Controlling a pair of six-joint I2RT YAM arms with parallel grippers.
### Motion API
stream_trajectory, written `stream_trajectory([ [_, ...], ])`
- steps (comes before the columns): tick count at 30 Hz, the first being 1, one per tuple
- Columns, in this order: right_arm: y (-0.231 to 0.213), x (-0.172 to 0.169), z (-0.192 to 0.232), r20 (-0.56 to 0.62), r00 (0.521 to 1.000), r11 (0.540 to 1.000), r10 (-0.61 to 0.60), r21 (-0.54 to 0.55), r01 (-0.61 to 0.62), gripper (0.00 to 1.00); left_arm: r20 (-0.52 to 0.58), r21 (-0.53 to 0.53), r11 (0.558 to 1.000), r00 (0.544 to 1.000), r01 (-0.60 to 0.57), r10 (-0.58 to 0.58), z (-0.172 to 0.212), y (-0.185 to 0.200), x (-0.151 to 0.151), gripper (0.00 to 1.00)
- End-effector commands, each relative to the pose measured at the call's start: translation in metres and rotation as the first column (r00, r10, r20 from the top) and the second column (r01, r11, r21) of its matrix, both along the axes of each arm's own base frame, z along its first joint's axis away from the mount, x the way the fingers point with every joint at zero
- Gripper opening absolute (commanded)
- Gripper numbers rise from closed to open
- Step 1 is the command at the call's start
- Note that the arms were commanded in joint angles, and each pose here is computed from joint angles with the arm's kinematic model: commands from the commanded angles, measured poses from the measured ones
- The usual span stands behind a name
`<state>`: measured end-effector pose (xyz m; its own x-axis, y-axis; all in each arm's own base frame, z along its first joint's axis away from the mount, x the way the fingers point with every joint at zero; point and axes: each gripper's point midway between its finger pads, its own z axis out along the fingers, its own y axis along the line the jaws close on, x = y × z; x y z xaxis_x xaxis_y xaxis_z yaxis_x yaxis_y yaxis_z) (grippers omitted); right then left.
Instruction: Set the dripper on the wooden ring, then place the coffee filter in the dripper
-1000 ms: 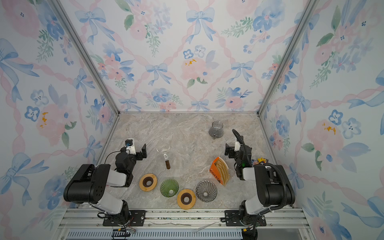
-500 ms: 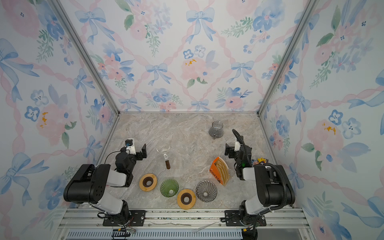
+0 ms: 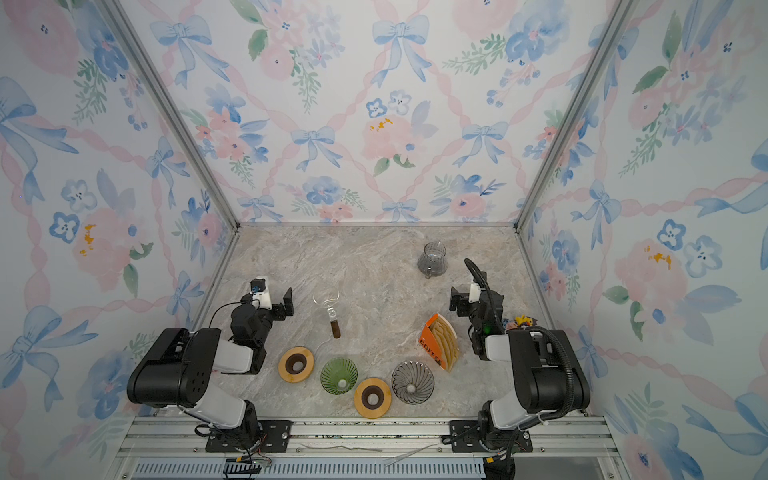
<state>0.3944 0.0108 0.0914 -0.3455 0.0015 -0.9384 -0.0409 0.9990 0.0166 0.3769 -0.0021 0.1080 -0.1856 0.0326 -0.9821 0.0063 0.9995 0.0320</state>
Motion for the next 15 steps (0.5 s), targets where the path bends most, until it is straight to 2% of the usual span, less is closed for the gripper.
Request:
stream_trajectory([
  [1, -0.0001, 0.0058, 0.0060, 0.019, 1.000, 1.000, 0.010, -0.003, -0.010, 0.96, -0.003, 0.008, 1.000, 1.000, 0.010, -0.010, -0.0008, -0.0004, -0.0002, 0.98],
  [15, -0.0040, 0.0033, 0.0067, 0.034, 0.999, 1.000, 0.007, 0.021, -0.008, 0.96, 0.009, 0.007, 1.000, 1.000, 0.006, -0.006, 0.0013, 0.0003, -0.0025, 0.98],
])
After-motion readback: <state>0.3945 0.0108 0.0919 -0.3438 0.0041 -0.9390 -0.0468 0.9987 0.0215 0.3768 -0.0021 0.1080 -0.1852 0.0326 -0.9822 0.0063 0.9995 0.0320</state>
